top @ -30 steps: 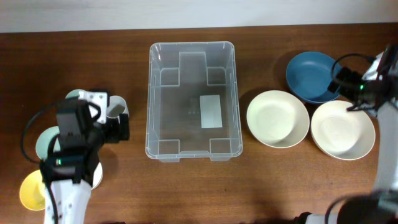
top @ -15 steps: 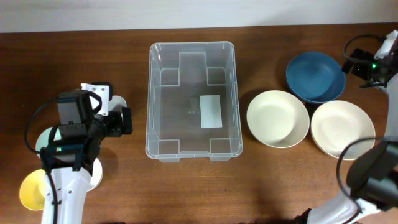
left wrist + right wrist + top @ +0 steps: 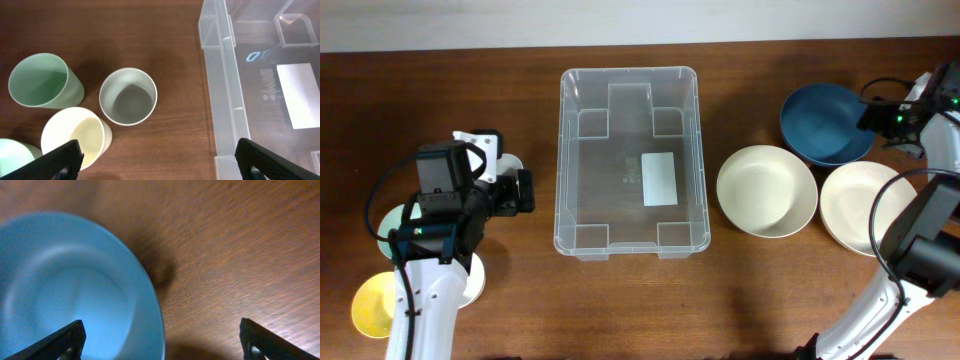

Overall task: Pack container
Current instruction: 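Move the right gripper over the dark blue bowl's rim, then grasp the dark blue bowl rim with the right gripper and lift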

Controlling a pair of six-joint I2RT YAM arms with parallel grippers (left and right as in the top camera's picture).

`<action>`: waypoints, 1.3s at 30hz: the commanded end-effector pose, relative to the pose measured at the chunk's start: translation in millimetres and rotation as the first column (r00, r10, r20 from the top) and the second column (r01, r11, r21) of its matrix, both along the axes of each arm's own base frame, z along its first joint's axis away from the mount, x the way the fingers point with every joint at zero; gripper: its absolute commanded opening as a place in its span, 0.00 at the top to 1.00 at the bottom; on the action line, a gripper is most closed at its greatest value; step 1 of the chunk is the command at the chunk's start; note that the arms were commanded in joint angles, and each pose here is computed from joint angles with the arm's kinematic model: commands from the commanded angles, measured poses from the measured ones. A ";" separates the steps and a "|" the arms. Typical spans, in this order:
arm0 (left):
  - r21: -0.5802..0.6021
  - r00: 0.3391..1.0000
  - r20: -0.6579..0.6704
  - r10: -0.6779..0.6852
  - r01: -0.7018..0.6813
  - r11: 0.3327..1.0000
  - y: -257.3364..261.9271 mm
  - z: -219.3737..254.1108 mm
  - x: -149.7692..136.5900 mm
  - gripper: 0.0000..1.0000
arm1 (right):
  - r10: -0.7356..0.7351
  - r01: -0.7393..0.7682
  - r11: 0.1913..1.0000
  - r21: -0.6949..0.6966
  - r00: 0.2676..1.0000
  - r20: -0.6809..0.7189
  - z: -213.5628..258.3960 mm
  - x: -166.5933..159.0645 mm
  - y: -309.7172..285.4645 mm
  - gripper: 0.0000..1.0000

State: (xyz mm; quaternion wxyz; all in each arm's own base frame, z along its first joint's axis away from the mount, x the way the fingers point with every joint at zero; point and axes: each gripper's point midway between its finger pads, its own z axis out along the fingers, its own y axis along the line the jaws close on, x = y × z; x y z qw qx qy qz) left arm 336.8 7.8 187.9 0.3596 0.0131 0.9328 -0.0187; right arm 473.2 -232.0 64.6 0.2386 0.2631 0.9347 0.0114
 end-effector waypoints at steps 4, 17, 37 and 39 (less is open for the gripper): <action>-0.017 0.999 0.040 0.000 0.000 1.000 -0.9 11.6 7.4 0.01 | 0.052 -0.052 0.998 0.035 0.998 -0.017 -29.0 14.5 19.6 0.15; -0.017 0.999 0.041 0.000 0.000 1.000 -0.8 11.7 7.5 0.01 | 0.040 -0.039 0.998 0.053 0.999 -0.030 -46.2 20.0 28.2 0.66; -0.016 0.998 0.059 0.000 0.001 1.000 -0.6 15.0 10.7 0.01 | 0.004 -0.006 0.999 0.044 0.999 0.042 -13.5 29.9 24.7 0.96; -0.016 0.998 0.059 0.000 0.001 1.000 -0.6 15.0 10.7 0.01 | -0.002 -0.001 0.999 0.038 0.997 0.075 8.8 32.6 24.2 0.96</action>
